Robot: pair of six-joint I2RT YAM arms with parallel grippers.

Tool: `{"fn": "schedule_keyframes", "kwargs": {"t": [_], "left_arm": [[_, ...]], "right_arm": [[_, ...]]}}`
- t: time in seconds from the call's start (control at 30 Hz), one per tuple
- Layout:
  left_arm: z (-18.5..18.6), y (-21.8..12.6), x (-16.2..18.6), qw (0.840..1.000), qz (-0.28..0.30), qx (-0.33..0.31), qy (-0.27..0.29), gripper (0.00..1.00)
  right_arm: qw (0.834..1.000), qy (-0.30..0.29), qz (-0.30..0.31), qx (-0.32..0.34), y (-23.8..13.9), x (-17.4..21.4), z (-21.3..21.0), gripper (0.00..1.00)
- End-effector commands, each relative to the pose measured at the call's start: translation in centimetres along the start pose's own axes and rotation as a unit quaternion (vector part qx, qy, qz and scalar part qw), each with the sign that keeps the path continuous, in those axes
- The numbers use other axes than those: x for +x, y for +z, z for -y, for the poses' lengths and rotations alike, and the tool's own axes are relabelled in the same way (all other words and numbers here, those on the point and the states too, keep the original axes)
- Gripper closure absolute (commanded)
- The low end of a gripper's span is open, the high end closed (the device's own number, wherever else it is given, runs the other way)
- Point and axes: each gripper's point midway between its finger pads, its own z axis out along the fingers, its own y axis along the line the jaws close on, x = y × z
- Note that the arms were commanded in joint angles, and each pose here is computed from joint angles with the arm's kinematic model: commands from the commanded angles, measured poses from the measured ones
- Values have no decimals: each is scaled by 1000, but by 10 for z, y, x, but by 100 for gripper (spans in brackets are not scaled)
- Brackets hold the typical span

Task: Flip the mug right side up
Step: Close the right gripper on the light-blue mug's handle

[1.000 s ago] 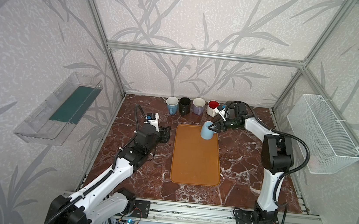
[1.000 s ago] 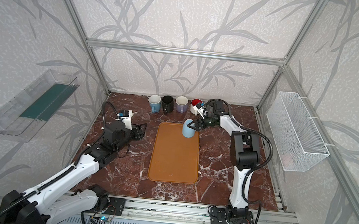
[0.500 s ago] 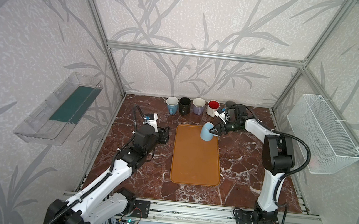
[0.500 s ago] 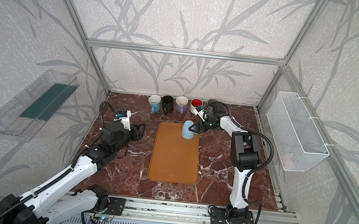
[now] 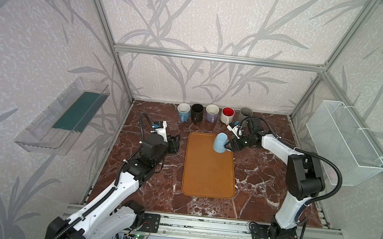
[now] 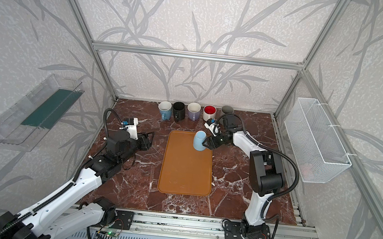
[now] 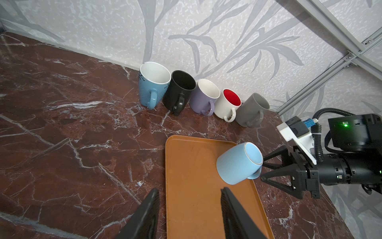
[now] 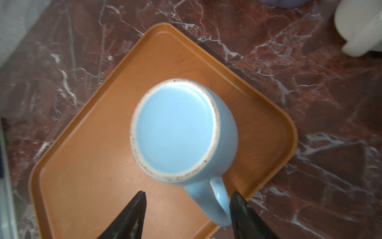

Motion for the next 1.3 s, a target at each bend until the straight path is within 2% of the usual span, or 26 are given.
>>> {"fn": "schedule_keyframes", "kwargs": {"t": [0.0,0.17,0.5,0.83,1.1,1.27], "left_arm": [[-1,-5,-4,1000,4,-7,-8,49],[-4,-6,-3,1000,6,-13,-8,49],[-5,-7,-1,1000,3,-15,-8,49],[-6,-8,0,1000,1,-16,-10,49],[-6,-9,0,1000,1,-18,-11,49],[-8,-10,1,1000,0,-21,-12,49]], "right_arm": [[997,-1,-3,79,-9,-5,16,39],[996,-8,-7,89,-9,-4,12,48],[995,-22,-25,92,-4,0,5,59],[997,-30,-36,65,-1,3,-14,75],[996,-22,-39,82,2,3,-10,75],[995,-20,-48,87,5,4,-9,70]]}}
